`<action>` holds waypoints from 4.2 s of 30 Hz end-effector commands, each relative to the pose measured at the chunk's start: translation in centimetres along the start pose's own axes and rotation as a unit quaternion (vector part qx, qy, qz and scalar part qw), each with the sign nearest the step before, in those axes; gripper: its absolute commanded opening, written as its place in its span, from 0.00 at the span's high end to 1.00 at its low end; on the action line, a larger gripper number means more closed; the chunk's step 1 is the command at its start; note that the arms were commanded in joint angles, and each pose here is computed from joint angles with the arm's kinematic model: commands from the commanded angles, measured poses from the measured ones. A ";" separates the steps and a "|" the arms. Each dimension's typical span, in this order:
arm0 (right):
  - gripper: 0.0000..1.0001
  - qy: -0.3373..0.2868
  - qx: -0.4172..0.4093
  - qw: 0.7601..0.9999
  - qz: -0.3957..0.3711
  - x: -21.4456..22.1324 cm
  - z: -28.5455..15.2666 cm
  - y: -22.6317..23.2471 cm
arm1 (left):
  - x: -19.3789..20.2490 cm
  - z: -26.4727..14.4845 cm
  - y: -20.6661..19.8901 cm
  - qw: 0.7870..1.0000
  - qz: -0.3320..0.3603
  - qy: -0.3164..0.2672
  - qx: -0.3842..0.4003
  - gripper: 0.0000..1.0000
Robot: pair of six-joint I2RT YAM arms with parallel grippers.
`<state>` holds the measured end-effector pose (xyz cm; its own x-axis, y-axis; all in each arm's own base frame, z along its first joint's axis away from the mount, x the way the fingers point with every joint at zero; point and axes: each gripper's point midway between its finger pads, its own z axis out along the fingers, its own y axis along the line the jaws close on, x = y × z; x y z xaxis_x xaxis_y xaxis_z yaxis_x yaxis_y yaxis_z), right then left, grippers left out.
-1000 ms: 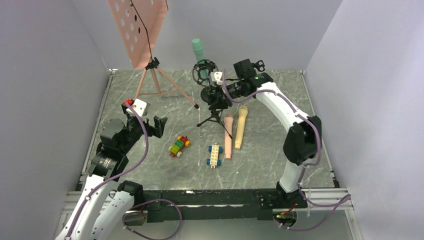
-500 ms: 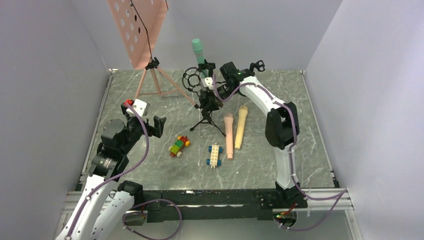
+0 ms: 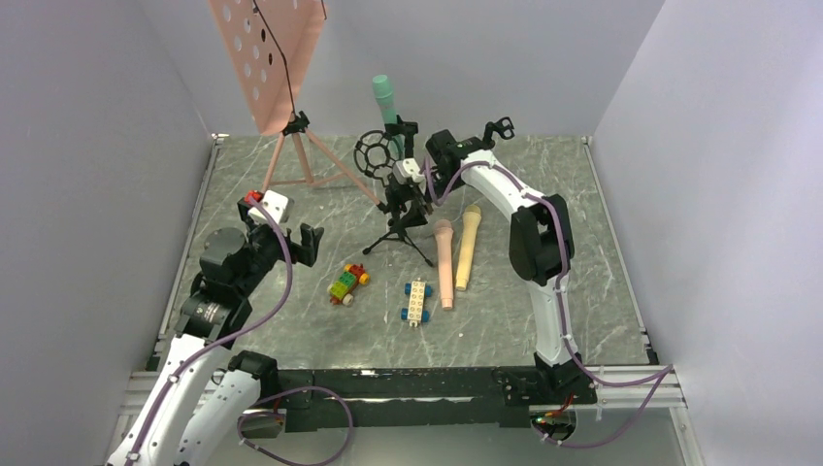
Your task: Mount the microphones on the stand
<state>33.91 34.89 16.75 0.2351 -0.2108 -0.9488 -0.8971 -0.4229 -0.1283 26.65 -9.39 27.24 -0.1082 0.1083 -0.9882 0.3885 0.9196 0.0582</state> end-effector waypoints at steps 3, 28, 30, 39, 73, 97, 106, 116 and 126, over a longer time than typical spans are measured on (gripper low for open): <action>0.39 -0.048 -0.004 0.999 -0.021 -1.7 -0.5 1.5 | -1.0 0.4 0.3 1.000 0.007 -0.017 -0.003 0.01; 0.18 -0.013 0.071 0.996 0.054 3.6 -5.1 2.1 | -1.4 0.1 -0.1 1.000 0.003 -0.025 0.008 0.01; 0.17 -0.013 0.074 0.995 0.060 3.7 -5.6 2.3 | -1.4 0.0 -0.1 1.000 0.004 -0.026 0.007 0.01; 0.17 0.041 0.147 0.985 0.081 4.7 -10.7 3.6 | -1.7 0.1 -0.8 0.999 -0.003 -0.033 0.024 0.01; 0.06 0.093 0.650 0.517 0.549 14.8 -19.0 5.5 | 6.0 1.1 -11.5 0.974 -0.198 0.109 0.022 0.01; 0.38 0.146 0.657 0.447 0.589 20.1 -17.1 7.4 | 6.3 0.6 -11.3 0.975 -0.199 0.096 0.028 0.01; 0.73 0.126 0.670 0.446 0.580 19.5 -18.6 7.2 | 5.0 0.6 -13.0 0.975 -0.190 0.086 0.080 0.01; 0.81 -0.011 0.561 0.687 0.462 8.7 -19.7 6.1 | -0.9 0.6 -18.2 0.948 -0.223 0.046 0.221 0.01; 0.84 -0.079 0.359 0.877 0.309 -0.5 -15.7 9.1 | -7.7 1.6 -20.8 0.899 -0.312 0.032 0.305 0.01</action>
<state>35.01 14.14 16.85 -0.5553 0.0227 -0.8313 -0.5946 0.6881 0.4160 20.89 -28.36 28.91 -0.4687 -0.2135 -0.8572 0.6385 0.5886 -0.4958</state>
